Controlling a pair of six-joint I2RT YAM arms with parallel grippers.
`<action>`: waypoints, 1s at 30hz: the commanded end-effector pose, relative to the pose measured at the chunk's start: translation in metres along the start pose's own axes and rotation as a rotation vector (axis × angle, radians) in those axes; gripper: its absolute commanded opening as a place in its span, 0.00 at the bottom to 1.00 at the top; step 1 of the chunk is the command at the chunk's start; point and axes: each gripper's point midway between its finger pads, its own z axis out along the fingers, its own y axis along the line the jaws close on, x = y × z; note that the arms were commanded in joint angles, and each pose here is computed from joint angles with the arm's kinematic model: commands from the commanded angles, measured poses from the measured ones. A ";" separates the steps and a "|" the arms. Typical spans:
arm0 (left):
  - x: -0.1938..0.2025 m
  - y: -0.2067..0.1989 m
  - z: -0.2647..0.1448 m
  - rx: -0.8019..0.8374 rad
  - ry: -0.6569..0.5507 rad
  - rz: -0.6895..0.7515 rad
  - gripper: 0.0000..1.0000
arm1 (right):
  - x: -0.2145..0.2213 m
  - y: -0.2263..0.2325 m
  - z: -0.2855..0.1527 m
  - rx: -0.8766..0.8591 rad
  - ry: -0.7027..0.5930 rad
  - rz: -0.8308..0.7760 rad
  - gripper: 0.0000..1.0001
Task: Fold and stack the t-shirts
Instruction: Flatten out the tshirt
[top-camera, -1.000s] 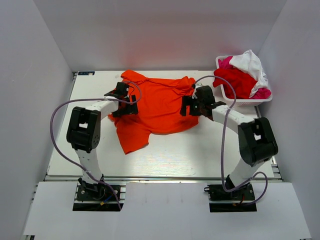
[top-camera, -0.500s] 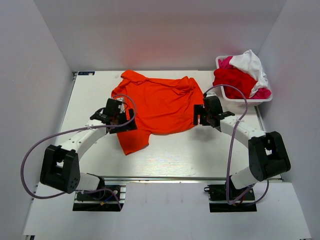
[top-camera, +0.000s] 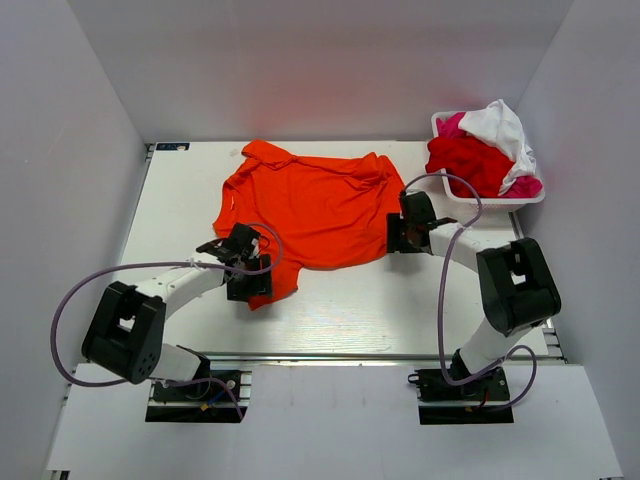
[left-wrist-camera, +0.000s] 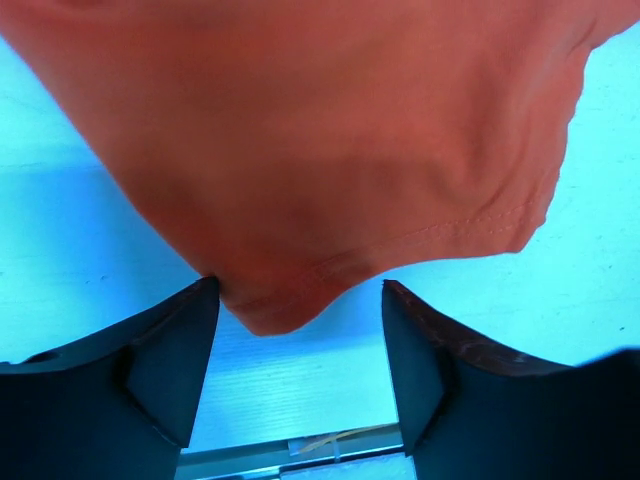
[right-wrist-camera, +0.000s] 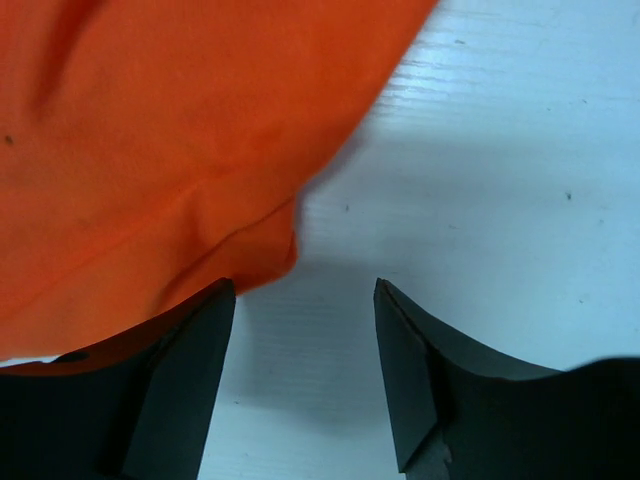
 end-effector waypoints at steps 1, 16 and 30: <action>-0.006 -0.009 0.004 0.022 -0.031 0.011 0.73 | -0.036 0.013 0.001 -0.050 -0.092 0.009 0.63; -0.009 0.011 0.033 -0.103 -0.017 0.001 0.00 | -0.046 0.028 0.016 -0.113 -0.095 0.013 0.00; -0.199 -0.019 -0.180 -0.106 -0.855 -0.078 0.00 | -0.122 0.035 -0.101 -0.174 -0.358 -0.017 0.00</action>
